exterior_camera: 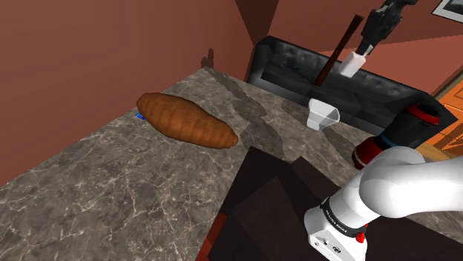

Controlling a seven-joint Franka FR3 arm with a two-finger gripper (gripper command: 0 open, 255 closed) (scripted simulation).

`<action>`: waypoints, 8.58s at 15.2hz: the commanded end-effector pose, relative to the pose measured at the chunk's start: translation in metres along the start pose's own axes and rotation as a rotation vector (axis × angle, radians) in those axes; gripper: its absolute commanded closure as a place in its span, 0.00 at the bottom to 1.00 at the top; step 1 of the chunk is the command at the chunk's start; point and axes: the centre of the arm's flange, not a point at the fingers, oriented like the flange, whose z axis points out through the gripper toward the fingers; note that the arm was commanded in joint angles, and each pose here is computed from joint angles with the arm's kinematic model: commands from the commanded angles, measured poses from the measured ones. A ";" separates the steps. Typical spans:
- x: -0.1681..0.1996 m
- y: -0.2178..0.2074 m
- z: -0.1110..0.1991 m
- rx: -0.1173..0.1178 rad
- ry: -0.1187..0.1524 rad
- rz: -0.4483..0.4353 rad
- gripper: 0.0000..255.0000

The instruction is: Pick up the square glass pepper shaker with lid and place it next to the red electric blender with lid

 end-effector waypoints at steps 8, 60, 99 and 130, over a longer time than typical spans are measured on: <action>-0.072 0.095 0.005 0.000 -0.001 -0.001 1.00; -0.230 0.309 0.182 0.000 -0.001 -0.001 1.00; -0.226 0.304 0.388 0.000 -0.001 -0.001 1.00; -0.224 0.302 0.441 0.000 -0.001 -0.001 0.00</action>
